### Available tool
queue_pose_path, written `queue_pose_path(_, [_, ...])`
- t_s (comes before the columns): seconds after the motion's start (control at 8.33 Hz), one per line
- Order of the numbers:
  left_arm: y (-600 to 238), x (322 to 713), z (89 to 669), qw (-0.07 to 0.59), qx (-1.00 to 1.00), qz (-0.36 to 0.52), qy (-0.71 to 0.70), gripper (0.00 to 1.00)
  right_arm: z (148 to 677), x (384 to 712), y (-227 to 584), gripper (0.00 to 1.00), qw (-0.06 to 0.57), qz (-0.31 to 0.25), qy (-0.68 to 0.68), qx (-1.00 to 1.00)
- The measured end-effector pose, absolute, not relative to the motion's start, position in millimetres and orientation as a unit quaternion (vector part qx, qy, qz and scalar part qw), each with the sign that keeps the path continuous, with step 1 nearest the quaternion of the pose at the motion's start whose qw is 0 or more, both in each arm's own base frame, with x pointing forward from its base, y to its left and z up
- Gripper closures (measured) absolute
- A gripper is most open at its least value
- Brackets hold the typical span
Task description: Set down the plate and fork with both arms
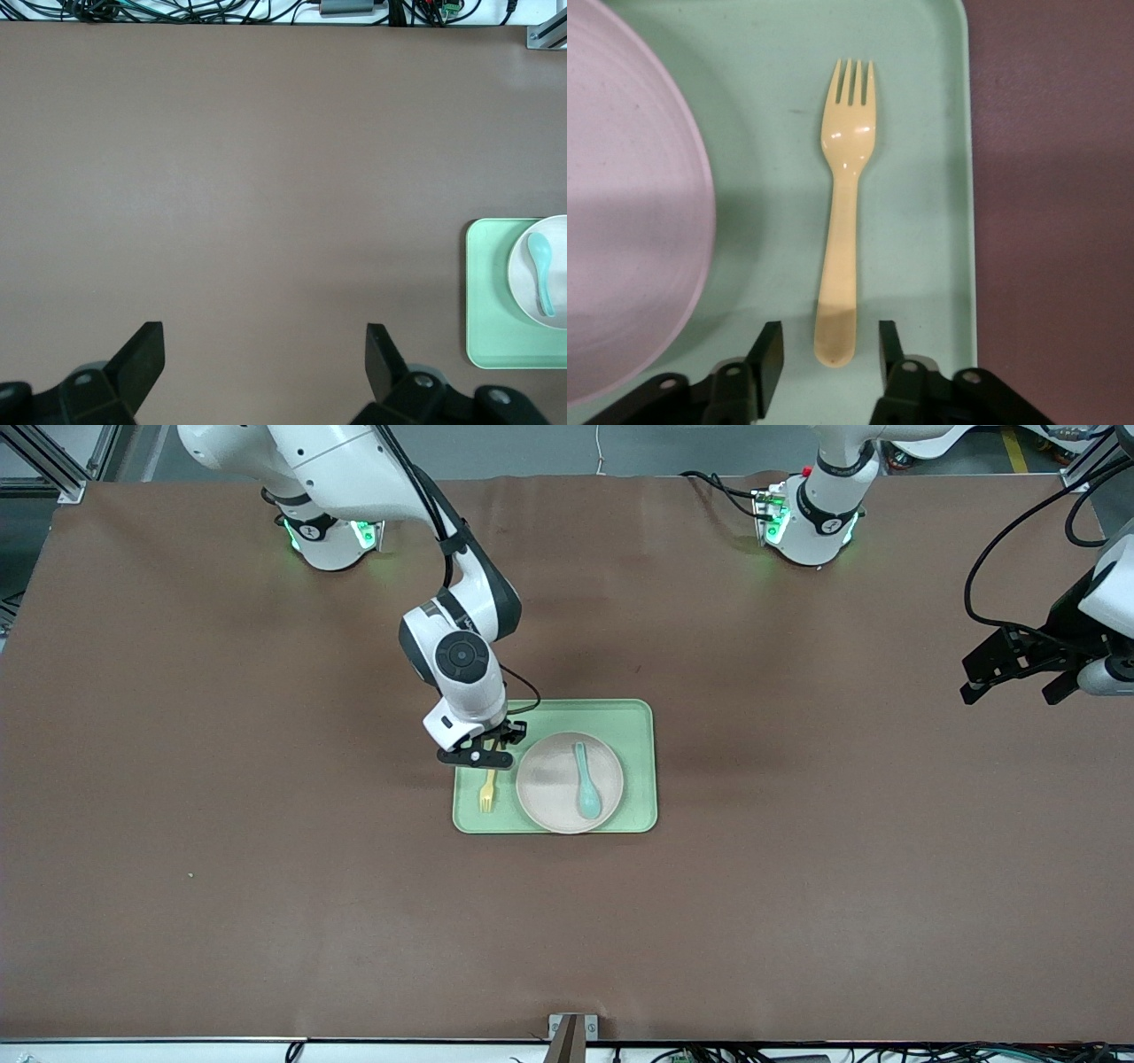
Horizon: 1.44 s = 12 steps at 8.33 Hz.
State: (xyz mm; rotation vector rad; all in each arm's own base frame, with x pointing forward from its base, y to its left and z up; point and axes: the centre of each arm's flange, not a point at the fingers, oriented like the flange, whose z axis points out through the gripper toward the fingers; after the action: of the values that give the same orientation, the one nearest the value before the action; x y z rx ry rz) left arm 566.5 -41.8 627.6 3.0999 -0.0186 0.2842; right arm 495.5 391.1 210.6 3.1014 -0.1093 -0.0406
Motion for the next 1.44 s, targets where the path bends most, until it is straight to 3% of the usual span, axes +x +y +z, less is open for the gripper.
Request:
queue_pose_path(0.24, [-42,566,628,0.014,0.996,0.091,-0.006,0.00,216,496,391,0.07,0.022,-0.018,-0.036,0.999])
queue_pose_path(0.36, [-42,566,628,0.014,0.996,0.091,-0.006,0.00,244,507,380,0.03,0.020,-0.021,-0.048,0.998])
queue_pose_path(0.6, [-42,567,628,0.014,0.996,0.092,-0.006,0.00,381,540,311,0.01,-0.014,-0.014,-0.075,0.997])
queue_pose_path(0.96, [-42,567,627,0.014,0.996,0.091,-0.006,0.00,540,522,151,0.01,-0.042,-0.033,-0.075,0.996])
queue_pose_path(1.08, [-42,567,627,0.014,0.996,0.090,-0.006,0.00,577,508,80,0.01,-0.054,-0.029,-0.058,0.996])
queue_pose_path(1.44, [-42,567,627,0.014,0.996,0.090,-0.006,0.00,614,482,-51,0.01,-0.063,-0.014,-0.010,0.998])
